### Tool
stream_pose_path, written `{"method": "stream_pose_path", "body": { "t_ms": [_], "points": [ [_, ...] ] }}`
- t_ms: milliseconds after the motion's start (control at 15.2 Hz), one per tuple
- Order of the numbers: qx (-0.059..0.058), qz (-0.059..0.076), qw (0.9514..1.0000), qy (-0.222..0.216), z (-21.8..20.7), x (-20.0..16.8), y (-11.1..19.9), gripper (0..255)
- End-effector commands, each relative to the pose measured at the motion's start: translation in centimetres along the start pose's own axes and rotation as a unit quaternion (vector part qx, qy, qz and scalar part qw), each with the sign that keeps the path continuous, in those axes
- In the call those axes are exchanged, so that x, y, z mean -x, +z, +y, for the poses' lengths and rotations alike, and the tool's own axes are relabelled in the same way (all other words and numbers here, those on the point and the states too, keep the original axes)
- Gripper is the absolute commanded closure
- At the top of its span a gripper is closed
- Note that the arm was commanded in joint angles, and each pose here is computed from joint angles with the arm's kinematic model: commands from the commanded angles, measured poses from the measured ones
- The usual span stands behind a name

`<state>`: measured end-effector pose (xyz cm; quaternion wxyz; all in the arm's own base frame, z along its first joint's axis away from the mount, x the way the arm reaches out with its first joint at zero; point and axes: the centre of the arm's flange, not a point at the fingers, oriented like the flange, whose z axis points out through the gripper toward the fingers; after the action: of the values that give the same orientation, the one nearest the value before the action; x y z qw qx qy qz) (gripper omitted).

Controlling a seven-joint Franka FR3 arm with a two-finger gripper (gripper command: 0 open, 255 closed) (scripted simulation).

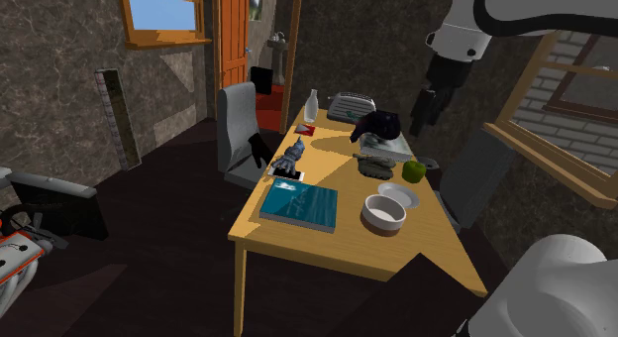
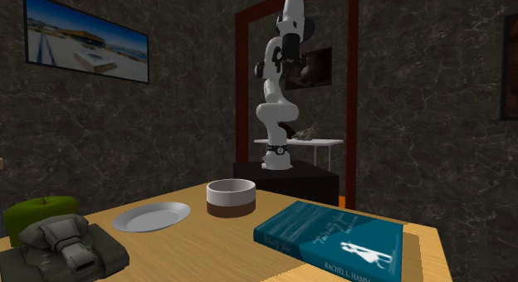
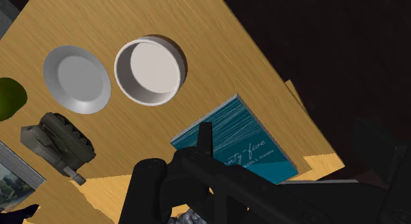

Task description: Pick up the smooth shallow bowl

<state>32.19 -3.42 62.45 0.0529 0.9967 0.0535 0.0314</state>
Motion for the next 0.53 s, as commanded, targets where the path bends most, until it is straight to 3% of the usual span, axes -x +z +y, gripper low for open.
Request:
{"method": "stream_pose_path", "body": {
  "t_ms": [0,462],
  "points": [
    [0.000,0.000,1.0000,0.000,0.0,0.0,0.0,0],
    [-0.009,-0.005,0.9999,0.005,3.3,-1.5,8.6,0]
  ]
}}
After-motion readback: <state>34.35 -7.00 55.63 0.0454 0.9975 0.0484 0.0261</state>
